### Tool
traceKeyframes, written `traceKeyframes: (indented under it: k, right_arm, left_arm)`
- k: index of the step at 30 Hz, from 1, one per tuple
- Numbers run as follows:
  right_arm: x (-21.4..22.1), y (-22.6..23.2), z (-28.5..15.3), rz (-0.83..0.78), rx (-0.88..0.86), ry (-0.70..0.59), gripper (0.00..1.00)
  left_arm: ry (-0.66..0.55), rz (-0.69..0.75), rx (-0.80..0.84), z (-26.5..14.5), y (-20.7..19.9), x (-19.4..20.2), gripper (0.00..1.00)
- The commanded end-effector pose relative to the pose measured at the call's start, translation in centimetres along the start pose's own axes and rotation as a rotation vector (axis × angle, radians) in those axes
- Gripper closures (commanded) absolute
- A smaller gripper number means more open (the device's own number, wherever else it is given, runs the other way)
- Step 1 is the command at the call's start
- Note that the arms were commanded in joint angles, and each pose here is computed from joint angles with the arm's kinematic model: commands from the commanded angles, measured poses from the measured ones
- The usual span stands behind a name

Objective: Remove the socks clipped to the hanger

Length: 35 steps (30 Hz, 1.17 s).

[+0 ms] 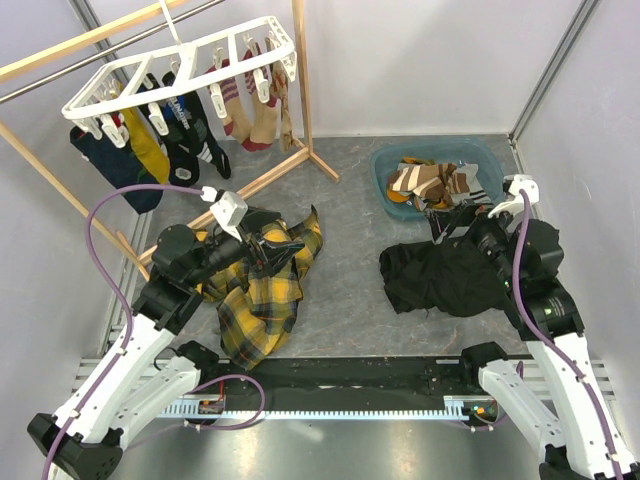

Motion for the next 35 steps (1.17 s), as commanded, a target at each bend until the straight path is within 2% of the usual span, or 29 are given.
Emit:
traceKeyframes:
  k: [1,11,35]
  right_arm:
    - [0.0,0.5,-0.7,0.009,-0.035,-0.003,0.02]
    - [-0.8,1.7,-1.2,0.002,-0.098,-0.012,0.02]
    - [-1.1,2.2,-1.2,0.017,-0.127,-0.021,0.02]
  left_arm:
    - [-0.057,0.045,-0.012,-0.1,0.1,-1.8,0.01]
    - [-0.068,0.057,-0.027,-0.3,0.1,-1.9,0.01]
    - [-0.069,0.056,-0.019,-0.2,0.1,-1.8,0.01]
Point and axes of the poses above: each gripper's point midway between its finger pads, its own z axis out along the fingers, its own y axis along the line the jaws close on, x = y × z, the point moved 5 cm from there along -z, back along the fingers, and after that the axes turned 3 degrees about z, right-handed, at the moved point
